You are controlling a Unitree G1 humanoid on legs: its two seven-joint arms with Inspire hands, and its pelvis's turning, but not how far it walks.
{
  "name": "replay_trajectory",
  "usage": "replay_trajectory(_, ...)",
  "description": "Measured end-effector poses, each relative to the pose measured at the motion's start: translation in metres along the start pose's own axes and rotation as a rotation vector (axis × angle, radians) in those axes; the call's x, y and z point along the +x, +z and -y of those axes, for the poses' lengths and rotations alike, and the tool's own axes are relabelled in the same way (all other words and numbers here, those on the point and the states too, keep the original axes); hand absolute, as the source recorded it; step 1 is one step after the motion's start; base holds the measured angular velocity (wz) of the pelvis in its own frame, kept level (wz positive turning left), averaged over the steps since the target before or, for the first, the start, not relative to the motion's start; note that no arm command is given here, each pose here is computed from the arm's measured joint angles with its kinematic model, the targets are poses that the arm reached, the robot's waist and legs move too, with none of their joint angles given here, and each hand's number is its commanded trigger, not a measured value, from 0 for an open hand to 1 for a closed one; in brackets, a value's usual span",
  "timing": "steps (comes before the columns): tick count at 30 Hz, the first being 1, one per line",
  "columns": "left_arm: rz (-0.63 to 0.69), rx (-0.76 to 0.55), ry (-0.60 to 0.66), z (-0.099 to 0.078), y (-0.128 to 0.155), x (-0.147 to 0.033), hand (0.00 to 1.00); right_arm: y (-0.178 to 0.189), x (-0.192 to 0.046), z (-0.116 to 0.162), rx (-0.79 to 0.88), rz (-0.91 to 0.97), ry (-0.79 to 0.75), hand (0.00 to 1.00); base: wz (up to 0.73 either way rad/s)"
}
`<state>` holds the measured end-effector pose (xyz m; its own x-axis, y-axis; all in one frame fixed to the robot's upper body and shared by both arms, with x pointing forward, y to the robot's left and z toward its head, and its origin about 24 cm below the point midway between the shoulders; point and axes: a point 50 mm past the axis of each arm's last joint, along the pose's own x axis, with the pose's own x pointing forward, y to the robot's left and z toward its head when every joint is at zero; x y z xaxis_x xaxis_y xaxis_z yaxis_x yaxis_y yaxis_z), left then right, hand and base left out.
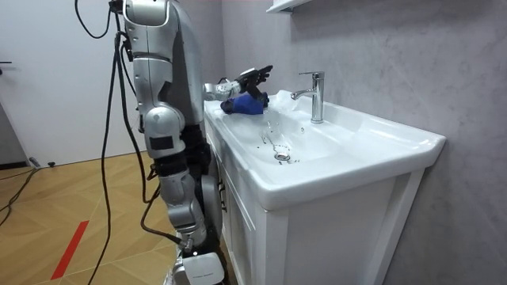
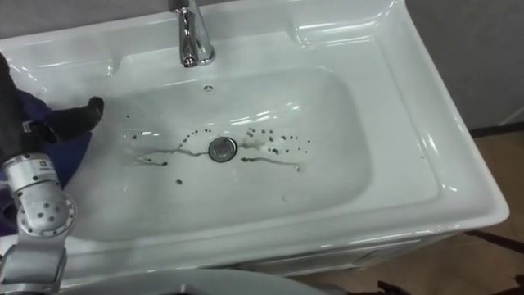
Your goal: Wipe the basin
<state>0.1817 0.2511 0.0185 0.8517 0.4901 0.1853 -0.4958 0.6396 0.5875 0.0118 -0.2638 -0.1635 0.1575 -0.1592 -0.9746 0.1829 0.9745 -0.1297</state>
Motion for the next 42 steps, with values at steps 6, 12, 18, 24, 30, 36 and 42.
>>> replay_trajectory(6,-0.051,0.086,-0.016,0.006,-0.019,-0.010,0.00,-0.008,-0.001,0.002,0.001,-0.019,-0.005,0.00,0.00)
replay_trajectory(12,-0.106,0.118,-0.044,0.012,-0.033,-0.018,0.00,-0.007,-0.001,0.002,-0.005,-0.018,-0.005,0.00,0.00)
replay_trajectory(18,-0.088,0.147,-0.051,0.012,-0.032,-0.019,0.00,-0.004,-0.001,0.002,-0.027,-0.012,-0.004,0.00,0.00)
replay_trajectory(24,-0.098,0.187,-0.045,0.012,-0.039,-0.023,0.00,-0.002,0.000,0.002,-0.035,-0.010,-0.005,0.00,0.00)
replay_trajectory(30,-0.091,0.210,-0.018,0.011,-0.040,-0.025,0.00,-0.004,0.000,0.002,-0.039,-0.023,-0.016,0.00,0.00)
replay_trajectory(36,-0.127,0.261,-0.025,0.010,-0.052,-0.033,0.00,-0.010,-0.002,0.005,-0.078,-0.061,-0.021,0.00,-0.02)
replay_trajectory(42,-0.136,0.297,-0.029,0.009,-0.056,-0.036,0.00,-0.012,-0.002,0.006,-0.109,-0.090,-0.022,0.00,0.00)
